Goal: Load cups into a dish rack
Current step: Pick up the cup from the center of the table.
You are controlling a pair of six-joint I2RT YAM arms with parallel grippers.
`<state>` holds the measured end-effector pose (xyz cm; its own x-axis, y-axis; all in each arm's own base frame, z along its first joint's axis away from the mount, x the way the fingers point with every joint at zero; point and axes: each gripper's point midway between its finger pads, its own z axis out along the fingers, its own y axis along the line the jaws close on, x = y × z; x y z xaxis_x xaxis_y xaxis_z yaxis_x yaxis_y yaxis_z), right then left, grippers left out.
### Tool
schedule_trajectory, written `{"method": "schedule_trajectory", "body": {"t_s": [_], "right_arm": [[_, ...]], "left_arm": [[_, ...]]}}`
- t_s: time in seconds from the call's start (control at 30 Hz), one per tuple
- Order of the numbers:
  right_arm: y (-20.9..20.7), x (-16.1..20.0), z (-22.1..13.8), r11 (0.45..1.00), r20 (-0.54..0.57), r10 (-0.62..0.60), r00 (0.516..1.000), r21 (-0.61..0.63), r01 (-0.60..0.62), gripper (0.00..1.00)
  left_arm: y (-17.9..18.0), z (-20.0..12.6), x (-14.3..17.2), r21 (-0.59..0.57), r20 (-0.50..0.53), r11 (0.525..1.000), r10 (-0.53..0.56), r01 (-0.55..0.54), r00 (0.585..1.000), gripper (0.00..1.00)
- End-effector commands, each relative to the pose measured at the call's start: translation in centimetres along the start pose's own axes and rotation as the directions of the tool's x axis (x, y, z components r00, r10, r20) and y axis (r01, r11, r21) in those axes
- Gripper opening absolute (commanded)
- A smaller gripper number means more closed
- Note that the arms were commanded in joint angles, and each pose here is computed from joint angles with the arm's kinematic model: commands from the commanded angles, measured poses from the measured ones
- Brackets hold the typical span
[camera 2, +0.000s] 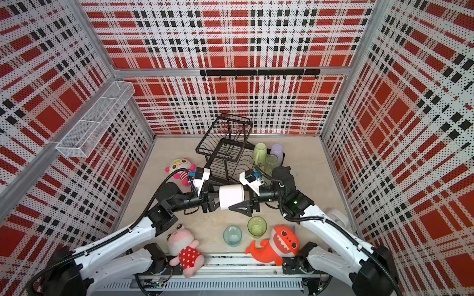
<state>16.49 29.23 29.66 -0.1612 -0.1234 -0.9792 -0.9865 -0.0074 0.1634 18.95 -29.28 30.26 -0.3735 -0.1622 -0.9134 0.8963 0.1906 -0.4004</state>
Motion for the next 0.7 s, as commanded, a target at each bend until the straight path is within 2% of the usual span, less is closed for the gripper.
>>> {"method": "schedule_trajectory", "body": {"t_s": [0.0, 0.2, 0.4, 0.53, 0.67], "right_arm": [[0.1, -1.5, -1.6, 0.999, 0.001, -0.051, 0.999, 0.018, 0.051, 0.74], [-1.7, -0.8, -3.9, 0.990, -0.080, -0.051, 0.996, 0.130, 0.061, 0.73], [-4.3, 0.8, -6.1, 0.965, -0.139, 0.015, 0.990, 0.263, 0.023, 0.73], [-6.4, 2.1, -7.6, 0.929, -0.199, 0.072, 0.977, 0.370, 0.007, 0.73], [-9.1, 3.8, -8.9, 0.867, -0.281, 0.134, 0.950, 0.497, 0.025, 0.73]], "left_arm": [[0.2, -0.7, -1.2, -0.011, 0.059, 0.999, 0.050, -0.049, 0.997, 0.65], [1.6, -1.7, -0.6, -0.062, 0.064, 0.997, 0.045, -0.041, 0.997, 0.70], [2.8, -2.3, 0.0, -0.099, 0.061, 0.995, 0.035, -0.029, 0.998, 0.70], [3.1, -2.5, 0.1, -0.109, 0.061, 0.994, 0.033, -0.026, 0.998, 0.70], [3.2, -2.5, 0.1, -0.114, 0.060, 0.993, 0.036, -0.029, 0.998, 0.70]]}}
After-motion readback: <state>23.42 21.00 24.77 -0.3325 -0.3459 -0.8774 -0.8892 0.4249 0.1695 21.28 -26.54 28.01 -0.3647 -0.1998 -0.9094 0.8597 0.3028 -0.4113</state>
